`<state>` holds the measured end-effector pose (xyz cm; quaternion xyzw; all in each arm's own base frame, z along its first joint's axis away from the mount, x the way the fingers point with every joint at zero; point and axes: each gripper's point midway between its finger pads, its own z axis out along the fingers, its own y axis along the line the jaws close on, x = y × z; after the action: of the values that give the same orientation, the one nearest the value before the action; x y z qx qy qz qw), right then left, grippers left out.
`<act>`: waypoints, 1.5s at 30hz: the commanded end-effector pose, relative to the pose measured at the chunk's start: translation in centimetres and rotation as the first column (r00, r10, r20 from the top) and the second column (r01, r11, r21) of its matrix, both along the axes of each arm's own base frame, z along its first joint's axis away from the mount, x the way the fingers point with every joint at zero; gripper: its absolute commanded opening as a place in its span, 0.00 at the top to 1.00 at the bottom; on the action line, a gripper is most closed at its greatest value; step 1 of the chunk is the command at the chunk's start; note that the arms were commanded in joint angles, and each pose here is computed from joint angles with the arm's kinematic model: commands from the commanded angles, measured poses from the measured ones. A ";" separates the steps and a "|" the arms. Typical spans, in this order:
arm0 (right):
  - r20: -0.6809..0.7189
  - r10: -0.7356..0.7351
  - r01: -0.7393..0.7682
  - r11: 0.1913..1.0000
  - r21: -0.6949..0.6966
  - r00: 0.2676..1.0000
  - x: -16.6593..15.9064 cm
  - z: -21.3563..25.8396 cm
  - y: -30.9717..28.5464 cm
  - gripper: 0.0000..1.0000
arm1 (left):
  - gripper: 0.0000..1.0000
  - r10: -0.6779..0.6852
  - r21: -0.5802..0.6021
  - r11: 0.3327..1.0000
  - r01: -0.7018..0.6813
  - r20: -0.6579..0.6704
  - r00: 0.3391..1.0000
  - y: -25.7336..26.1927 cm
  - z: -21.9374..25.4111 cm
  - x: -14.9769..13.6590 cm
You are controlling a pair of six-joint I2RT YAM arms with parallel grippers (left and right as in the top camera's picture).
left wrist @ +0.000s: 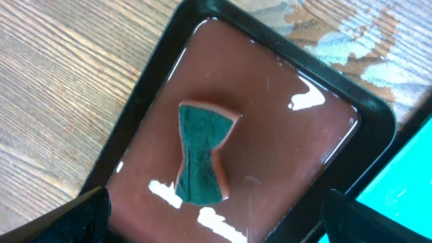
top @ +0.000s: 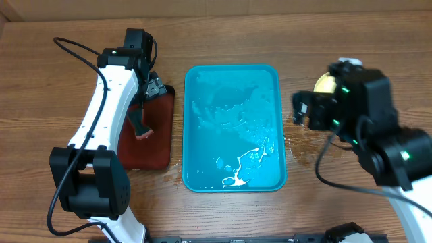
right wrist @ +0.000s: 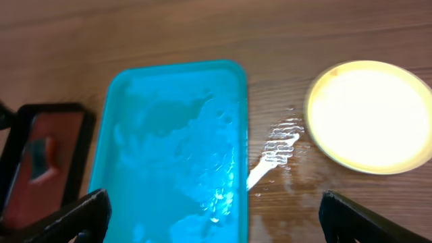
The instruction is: Clean dirty plates on tray and stack at the side
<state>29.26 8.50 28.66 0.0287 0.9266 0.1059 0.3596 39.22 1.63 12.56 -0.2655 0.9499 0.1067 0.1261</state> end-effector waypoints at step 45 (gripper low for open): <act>0.654 -0.003 -0.099 0.988 0.119 0.757 -5.7 -10.6 -3.0 0.00 | 0.00 0.015 -0.003 1.000 -0.015 0.010 1.000 0.2 0.2 0.4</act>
<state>23.67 5.70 17.82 -0.0089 0.7443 0.1925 0.6394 39.24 1.63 12.59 -0.2655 0.9499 0.1064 0.1264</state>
